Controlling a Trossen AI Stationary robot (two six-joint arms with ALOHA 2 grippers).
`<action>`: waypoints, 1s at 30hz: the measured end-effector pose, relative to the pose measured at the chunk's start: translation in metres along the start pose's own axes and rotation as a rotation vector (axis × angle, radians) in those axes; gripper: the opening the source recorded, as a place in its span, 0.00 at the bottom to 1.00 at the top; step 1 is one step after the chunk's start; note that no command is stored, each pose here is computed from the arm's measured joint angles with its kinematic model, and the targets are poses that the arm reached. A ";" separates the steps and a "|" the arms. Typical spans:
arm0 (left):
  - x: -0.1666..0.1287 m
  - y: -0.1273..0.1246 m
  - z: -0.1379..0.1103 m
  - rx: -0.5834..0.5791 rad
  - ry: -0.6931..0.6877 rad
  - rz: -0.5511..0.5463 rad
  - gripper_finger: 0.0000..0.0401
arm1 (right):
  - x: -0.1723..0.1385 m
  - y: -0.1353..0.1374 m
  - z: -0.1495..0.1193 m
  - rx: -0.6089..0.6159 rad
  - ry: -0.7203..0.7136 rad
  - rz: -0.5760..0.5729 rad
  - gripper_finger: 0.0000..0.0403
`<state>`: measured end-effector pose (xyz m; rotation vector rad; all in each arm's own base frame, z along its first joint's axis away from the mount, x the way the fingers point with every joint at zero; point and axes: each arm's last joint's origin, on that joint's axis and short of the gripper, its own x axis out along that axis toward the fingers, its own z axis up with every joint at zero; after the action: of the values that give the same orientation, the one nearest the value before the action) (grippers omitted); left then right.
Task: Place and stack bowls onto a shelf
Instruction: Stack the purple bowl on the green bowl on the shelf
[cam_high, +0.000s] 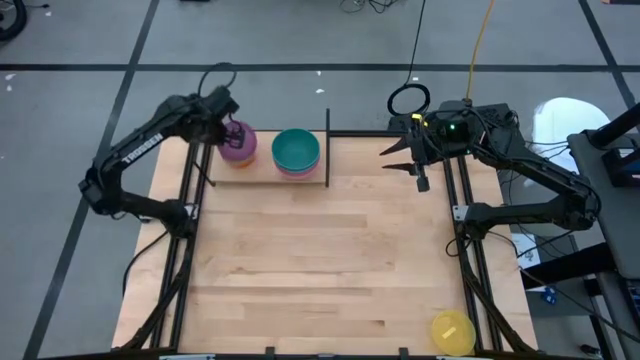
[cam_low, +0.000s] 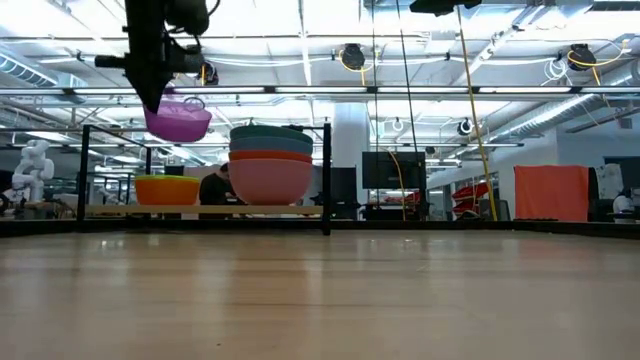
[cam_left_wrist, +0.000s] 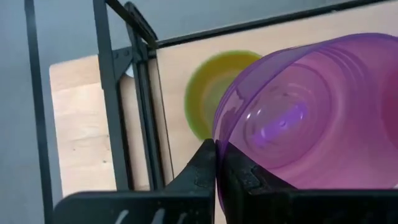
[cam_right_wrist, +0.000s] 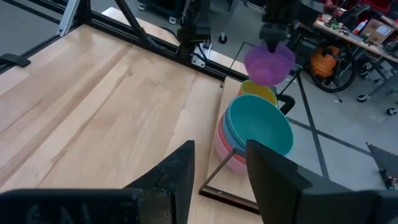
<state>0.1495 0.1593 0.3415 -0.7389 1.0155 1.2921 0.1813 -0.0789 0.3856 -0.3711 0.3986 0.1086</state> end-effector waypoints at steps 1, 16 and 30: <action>0.004 0.003 0.004 -0.011 0.005 0.000 0.01 | 0.000 0.000 0.000 0.000 0.000 0.000 0.33; 0.050 0.011 0.029 -0.011 0.107 -0.022 0.01 | 0.000 0.000 0.000 -0.001 -0.001 -0.001 0.33; 0.095 0.024 0.015 -0.053 0.195 -0.034 0.01 | 0.000 0.000 0.000 -0.001 -0.001 -0.001 0.33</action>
<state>0.1270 0.2156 0.2637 -0.9335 1.1232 1.2389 0.1814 -0.0790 0.3857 -0.3721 0.3974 0.1077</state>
